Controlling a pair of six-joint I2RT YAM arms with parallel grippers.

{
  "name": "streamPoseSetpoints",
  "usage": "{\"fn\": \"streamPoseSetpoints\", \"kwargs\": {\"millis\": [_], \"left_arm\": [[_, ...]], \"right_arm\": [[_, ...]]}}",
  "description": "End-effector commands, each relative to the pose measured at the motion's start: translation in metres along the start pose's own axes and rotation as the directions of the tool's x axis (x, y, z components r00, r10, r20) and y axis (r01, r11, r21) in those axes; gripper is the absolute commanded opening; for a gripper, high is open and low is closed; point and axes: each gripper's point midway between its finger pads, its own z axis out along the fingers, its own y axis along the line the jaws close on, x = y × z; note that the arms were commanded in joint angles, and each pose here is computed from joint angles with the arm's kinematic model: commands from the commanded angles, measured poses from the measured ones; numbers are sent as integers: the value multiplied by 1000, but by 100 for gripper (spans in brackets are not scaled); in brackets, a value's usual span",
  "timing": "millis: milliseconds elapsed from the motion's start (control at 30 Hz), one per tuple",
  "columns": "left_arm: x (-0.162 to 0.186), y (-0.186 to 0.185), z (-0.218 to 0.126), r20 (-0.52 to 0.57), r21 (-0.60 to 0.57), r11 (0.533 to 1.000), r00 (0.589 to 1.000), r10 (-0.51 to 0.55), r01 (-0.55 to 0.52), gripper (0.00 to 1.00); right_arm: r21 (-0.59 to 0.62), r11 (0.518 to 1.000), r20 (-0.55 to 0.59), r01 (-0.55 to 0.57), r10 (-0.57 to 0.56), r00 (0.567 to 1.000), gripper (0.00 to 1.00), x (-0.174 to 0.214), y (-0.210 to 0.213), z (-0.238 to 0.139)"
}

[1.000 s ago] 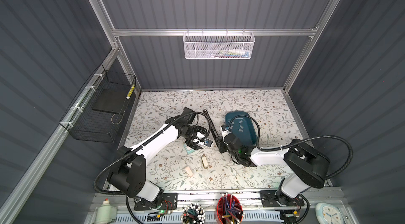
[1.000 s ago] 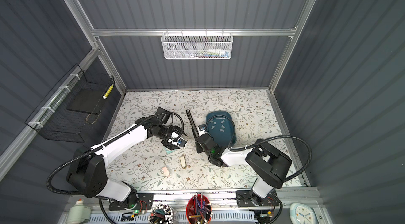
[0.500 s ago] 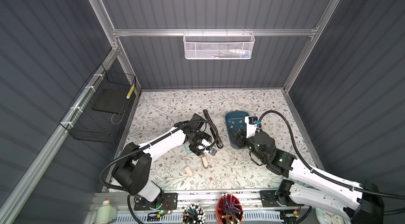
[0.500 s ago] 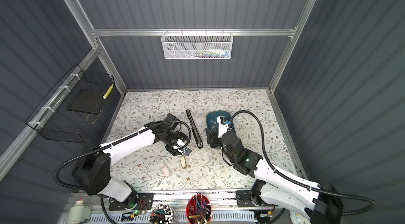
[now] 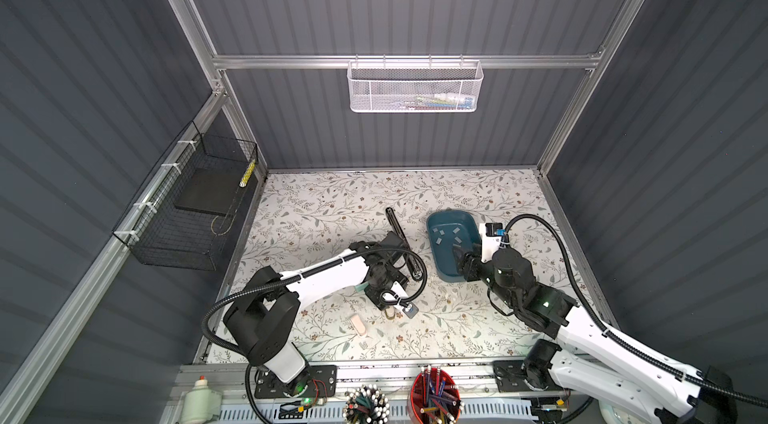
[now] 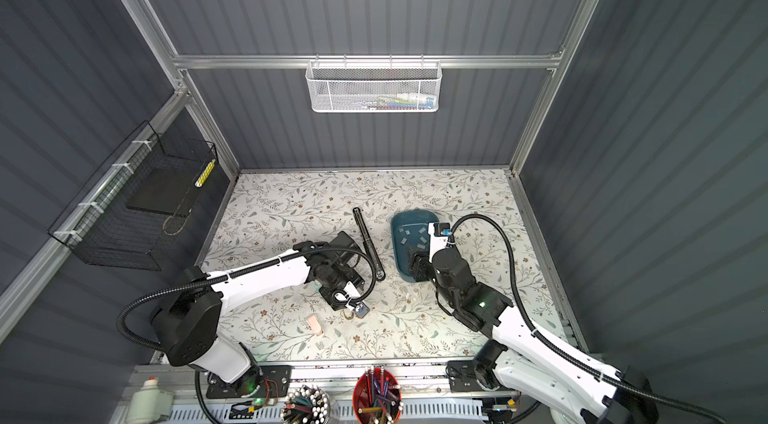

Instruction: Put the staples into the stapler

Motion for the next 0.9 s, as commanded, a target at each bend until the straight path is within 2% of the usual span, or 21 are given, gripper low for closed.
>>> {"fn": "streamPoseSetpoints", "kwargs": {"millis": [0, 133, 467, 867], "left_arm": [[0, -10, -21, -31, 10, 1000, 999, -25, 25, 70], [-2, -18, -22, -35, 52, 997, 998, -51, 53, 69], [-15, -21, 3, -6, 115, 993, 1000, -1, 1, 69], [-17, -25, 20, 16, 158, 987, 1000, -1, -2, 59]], "right_arm": [[8, 1000, -9, -4, 4, 1000, 70, 5, -5, -2], [0, 1000, 2, -15, 15, 1000, 72, 4, -5, -4], [4, 1000, -1, -18, 18, 1000, 73, 7, -8, -6], [10, 1000, 0, -23, 23, 1000, 74, 8, -10, -6]]}}
